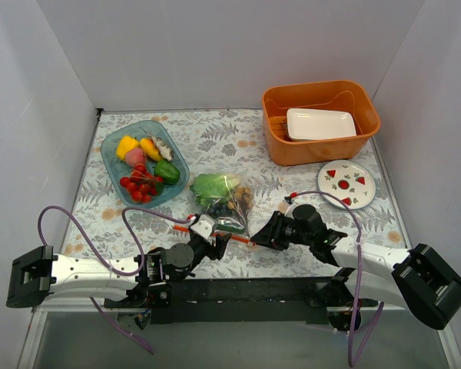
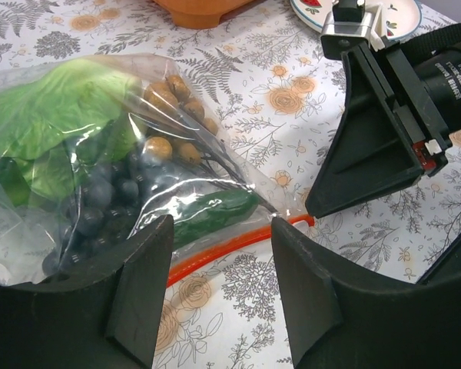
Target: Open the zip-top bag and remove the fake food
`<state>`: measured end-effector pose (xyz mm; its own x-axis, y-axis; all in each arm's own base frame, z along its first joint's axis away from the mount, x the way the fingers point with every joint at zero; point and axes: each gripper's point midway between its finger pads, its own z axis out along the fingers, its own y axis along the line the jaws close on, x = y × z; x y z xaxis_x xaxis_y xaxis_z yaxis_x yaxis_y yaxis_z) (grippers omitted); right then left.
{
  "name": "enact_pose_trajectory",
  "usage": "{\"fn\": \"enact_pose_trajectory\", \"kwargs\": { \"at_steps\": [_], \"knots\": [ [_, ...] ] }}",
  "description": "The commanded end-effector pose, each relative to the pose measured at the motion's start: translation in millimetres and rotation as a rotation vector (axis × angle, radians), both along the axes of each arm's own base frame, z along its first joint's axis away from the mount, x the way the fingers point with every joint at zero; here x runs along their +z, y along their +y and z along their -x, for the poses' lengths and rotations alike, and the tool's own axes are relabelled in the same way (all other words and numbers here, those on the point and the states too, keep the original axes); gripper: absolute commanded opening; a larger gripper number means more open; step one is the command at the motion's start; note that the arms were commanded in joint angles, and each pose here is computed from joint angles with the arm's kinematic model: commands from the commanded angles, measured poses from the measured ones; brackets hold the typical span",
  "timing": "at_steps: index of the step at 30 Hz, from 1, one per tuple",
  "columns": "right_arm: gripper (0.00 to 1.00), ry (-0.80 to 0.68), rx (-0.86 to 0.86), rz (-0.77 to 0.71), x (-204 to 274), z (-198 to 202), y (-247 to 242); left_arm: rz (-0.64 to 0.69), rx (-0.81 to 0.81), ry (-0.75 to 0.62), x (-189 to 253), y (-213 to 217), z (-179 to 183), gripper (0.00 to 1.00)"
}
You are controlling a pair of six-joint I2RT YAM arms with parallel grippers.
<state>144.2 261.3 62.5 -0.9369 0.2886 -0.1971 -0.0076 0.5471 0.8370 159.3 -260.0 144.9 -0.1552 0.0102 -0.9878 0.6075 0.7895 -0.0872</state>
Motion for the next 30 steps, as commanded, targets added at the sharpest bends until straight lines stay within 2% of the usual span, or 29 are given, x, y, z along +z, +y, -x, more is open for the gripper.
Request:
{"fn": "enact_pose_trajectory", "kwargs": {
  "at_steps": [1,10,30],
  "knots": [
    [0.42,-0.076,-0.013,-0.058,15,-14,9,0.021,-0.029,0.009,13,-10,3,0.55],
    [0.38,-0.049,-0.016,0.029,-3,-11,0,0.008,-0.037,0.003,14,-12,4,0.6],
    [0.36,-0.057,0.005,-0.033,8,-22,19,-0.027,-0.101,0.006,3,-26,10,0.65]
  ]
}}
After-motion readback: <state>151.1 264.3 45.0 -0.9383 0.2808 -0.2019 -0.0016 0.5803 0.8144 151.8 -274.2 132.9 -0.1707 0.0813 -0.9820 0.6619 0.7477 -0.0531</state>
